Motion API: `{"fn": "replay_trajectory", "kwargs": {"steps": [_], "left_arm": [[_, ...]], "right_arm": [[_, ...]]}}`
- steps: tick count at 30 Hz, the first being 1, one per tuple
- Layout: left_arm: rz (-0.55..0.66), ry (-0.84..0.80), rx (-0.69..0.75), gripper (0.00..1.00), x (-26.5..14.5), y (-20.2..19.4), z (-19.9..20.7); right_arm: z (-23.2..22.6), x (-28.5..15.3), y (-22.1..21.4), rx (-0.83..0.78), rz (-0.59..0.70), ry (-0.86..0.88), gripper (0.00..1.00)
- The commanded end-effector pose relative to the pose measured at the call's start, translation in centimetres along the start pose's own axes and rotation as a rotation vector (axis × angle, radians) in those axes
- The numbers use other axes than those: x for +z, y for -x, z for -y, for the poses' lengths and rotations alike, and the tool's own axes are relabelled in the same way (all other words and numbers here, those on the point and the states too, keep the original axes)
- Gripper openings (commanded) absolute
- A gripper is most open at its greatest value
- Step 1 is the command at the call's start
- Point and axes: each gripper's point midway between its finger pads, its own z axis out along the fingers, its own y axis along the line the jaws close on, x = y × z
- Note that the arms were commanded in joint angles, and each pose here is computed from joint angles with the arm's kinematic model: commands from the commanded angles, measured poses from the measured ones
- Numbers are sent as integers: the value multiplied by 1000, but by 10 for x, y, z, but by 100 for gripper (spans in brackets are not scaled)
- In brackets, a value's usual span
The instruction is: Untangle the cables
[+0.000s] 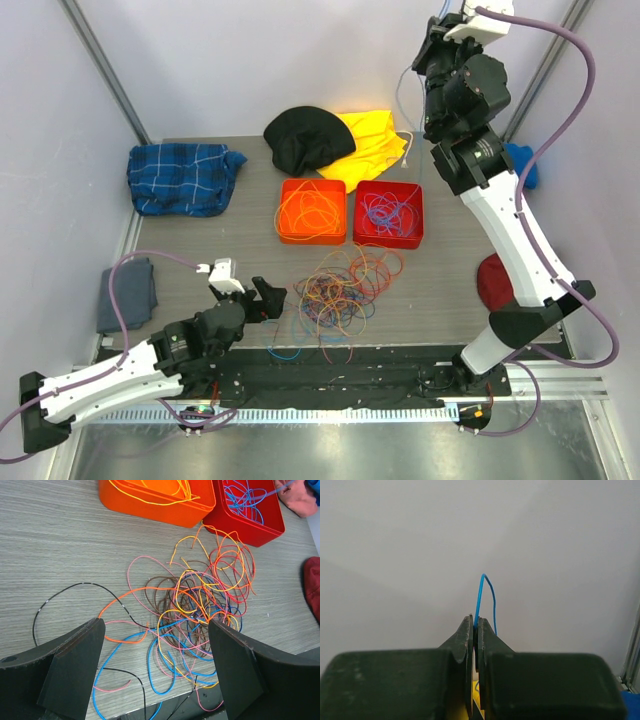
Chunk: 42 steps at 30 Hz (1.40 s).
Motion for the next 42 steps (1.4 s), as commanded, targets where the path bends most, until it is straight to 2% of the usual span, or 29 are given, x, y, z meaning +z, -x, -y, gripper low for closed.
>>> {"fn": "replay_trajectory", "kwargs": {"steps": [1, 8, 14, 25, 31, 37, 42], "left_arm": [[31, 11, -5, 89, 1, 7, -1], [24, 7, -9, 89, 1, 4, -1], [25, 8, -9, 89, 1, 5, -1], [17, 10, -6, 89, 4, 1, 0], [9, 10, -1, 89, 5, -1, 1], [7, 8, -2, 89, 6, -3, 1], [-4, 3, -2, 89, 8, -7, 3]], "right_arm": [[4, 3, 15, 58, 45, 4, 1], [20, 4, -33, 22, -34, -34, 1], [29, -4, -88, 38, -121, -47, 1], [52, -23, -159, 23, -237, -80, 1], [60, -48, -206, 43, -322, -85, 1], [76, -92, -266, 58, -447, -96, 1], [85, -121, -301, 85, -518, -105, 1]]}}
